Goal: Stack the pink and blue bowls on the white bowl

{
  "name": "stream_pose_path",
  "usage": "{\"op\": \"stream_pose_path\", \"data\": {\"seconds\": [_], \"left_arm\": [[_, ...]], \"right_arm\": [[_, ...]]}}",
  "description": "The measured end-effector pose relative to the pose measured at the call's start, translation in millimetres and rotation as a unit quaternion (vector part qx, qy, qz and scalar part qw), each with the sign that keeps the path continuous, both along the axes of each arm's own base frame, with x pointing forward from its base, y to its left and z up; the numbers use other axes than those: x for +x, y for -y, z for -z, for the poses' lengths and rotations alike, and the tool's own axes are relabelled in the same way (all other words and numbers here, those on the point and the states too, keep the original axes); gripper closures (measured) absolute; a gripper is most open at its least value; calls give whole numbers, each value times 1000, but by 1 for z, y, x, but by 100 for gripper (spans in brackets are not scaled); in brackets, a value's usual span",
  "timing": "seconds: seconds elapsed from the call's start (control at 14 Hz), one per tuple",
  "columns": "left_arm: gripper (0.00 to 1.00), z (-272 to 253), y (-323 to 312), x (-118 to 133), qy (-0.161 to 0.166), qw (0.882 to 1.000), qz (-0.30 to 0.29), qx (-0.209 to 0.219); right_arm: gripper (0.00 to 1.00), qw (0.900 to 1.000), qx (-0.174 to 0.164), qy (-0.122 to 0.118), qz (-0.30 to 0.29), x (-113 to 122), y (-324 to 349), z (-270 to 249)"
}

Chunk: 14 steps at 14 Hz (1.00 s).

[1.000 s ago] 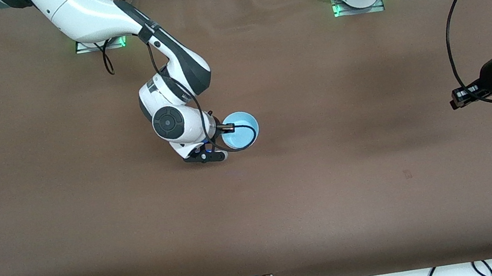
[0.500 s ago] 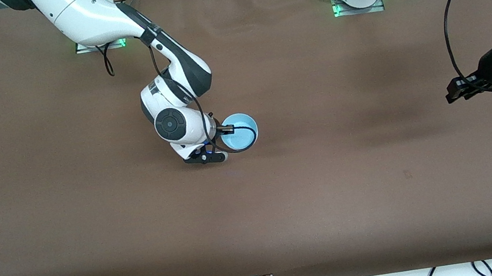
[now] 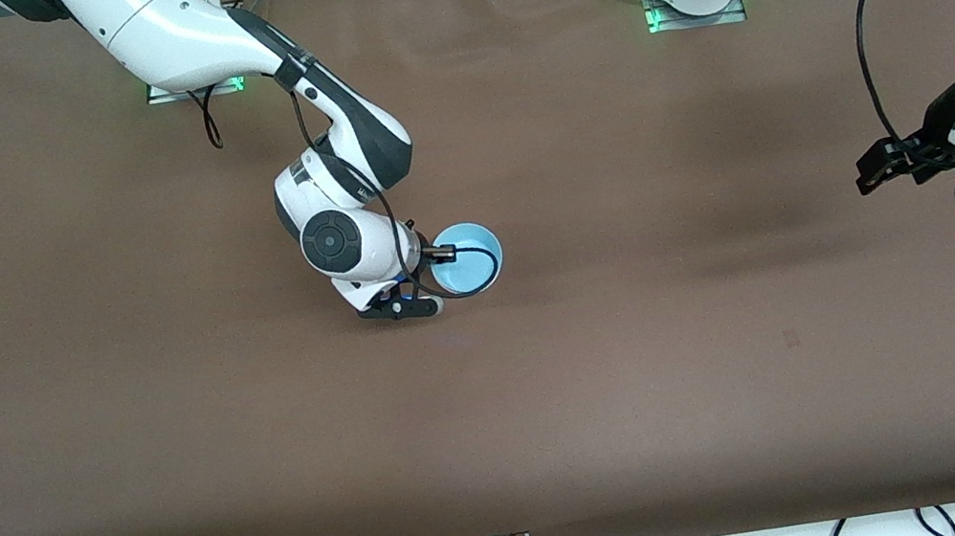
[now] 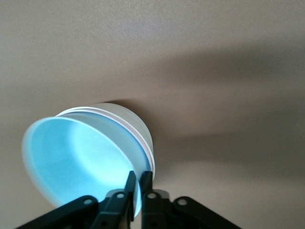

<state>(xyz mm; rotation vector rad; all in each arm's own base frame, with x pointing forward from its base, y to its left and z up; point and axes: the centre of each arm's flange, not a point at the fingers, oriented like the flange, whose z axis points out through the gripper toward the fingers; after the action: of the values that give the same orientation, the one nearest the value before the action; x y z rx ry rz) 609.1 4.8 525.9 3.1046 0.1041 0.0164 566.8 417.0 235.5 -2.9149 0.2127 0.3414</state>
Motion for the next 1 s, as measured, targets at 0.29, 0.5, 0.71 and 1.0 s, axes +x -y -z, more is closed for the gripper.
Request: {"op": "stream_pose_path", "data": {"seconds": [0.29,0.5,0.71,1.0], "left_arm": [[9,-22,0,-11,8,1000,14,16],[0,-44,10,-27,3,999,17,33],[0,-53,18,-33,6,999,18,32],[0,-42,24,-31,-4,1000,22,15]], "right_arm": [[42,1000,4,9,4,7,2,-9],[12,1000,-1,10,2,22,12,-34],[0,999,-31,18,-28,47,50,-56],[0,993,-53,21,-104,74,124,-85]]}}
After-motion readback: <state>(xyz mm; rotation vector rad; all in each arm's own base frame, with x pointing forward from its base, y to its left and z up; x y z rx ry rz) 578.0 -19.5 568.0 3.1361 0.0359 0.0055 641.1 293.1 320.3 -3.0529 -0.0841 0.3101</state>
